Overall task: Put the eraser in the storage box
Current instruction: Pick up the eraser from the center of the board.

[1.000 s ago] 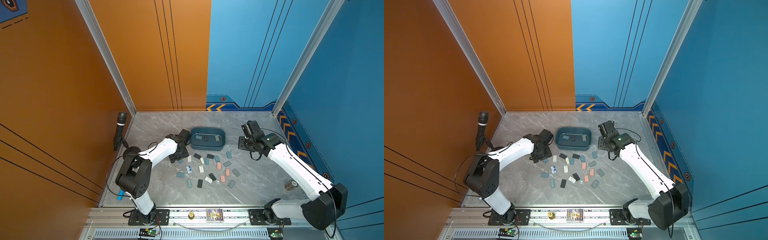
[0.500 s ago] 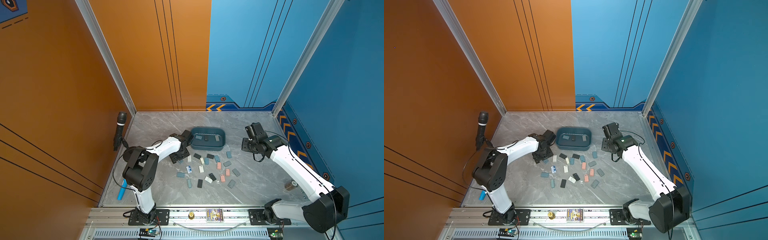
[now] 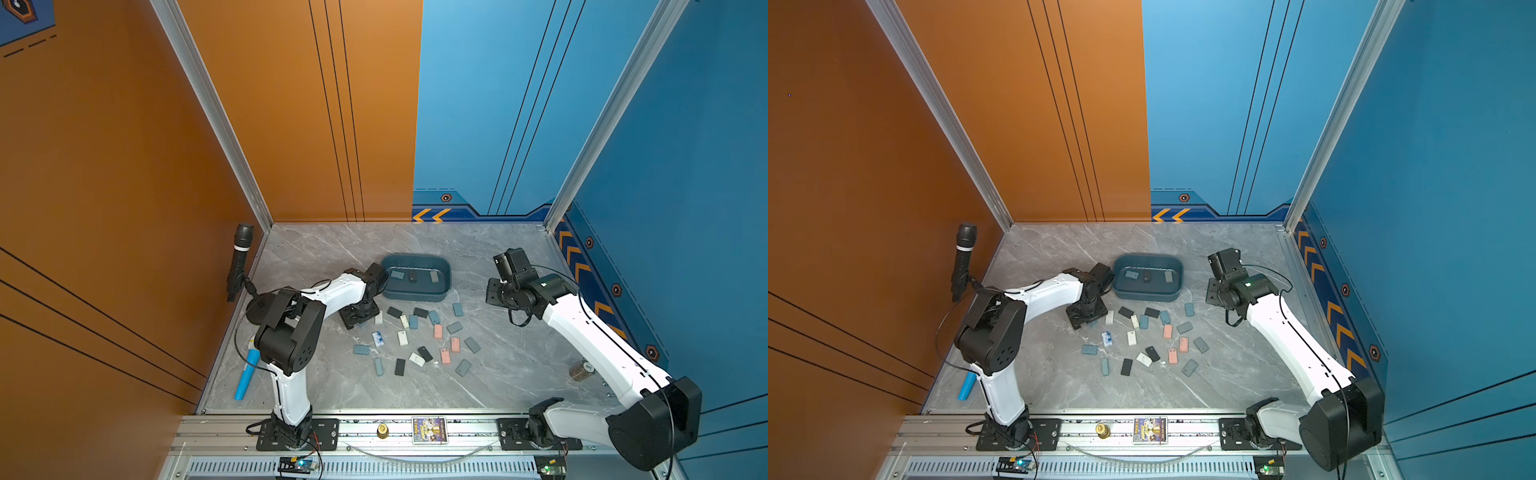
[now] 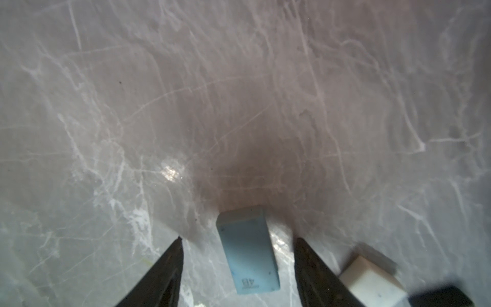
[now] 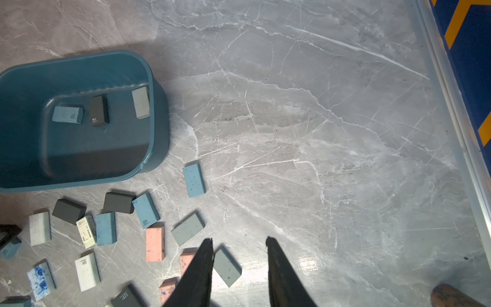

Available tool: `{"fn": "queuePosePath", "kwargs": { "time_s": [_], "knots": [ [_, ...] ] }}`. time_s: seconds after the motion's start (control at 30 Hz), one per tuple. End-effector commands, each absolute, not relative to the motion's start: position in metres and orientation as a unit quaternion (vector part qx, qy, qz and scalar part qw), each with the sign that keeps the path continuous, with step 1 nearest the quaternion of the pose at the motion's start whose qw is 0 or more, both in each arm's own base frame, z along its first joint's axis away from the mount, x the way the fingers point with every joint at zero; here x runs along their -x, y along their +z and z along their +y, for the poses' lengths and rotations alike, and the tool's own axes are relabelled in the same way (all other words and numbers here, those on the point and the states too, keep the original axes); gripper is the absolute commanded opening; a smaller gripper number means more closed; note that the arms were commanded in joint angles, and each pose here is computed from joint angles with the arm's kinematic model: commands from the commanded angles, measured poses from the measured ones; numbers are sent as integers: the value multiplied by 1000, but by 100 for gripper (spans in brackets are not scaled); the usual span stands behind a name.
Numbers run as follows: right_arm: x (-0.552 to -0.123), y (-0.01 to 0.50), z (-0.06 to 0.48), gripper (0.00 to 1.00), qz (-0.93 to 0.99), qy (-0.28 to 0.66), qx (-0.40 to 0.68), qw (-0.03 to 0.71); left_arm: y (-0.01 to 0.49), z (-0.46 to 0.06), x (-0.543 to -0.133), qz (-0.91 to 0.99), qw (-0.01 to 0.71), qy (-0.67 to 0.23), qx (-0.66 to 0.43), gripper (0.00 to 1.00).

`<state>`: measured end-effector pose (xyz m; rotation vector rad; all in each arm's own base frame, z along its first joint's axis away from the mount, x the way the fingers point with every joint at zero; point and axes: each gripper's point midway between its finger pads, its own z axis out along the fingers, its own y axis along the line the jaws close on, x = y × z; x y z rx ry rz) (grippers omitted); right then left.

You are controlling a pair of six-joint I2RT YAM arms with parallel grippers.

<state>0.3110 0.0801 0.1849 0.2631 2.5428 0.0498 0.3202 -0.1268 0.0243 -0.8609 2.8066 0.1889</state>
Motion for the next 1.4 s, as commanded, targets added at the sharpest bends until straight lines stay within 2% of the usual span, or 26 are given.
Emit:
{"fn": "queuePosePath", "kwargs": {
  "time_s": [0.0, 0.2, 0.63, 1.23, 1.37],
  "knots": [
    [-310, 186, 80, 36, 949, 29, -109, 293, 17, -125, -305, 955, 77, 80, 277, 66],
    [-313, 185, 84, 36, 949, 40, -109, 294, 14, -119, -292, 960, 70, 92, 256, 63],
    [-315, 185, 89, 36, 949, 47, -108, 293, 8, -111, -276, 967, 53, 104, 225, 50],
    [-312, 188, 89, 36, 948, 47, -109, 295, 11, -112, -289, 975, 60, 97, 189, 25],
    [-312, 189, 90, 36, 948, 49, -108, 294, 14, -114, -290, 977, 63, 93, 180, 22]
  ]
}}
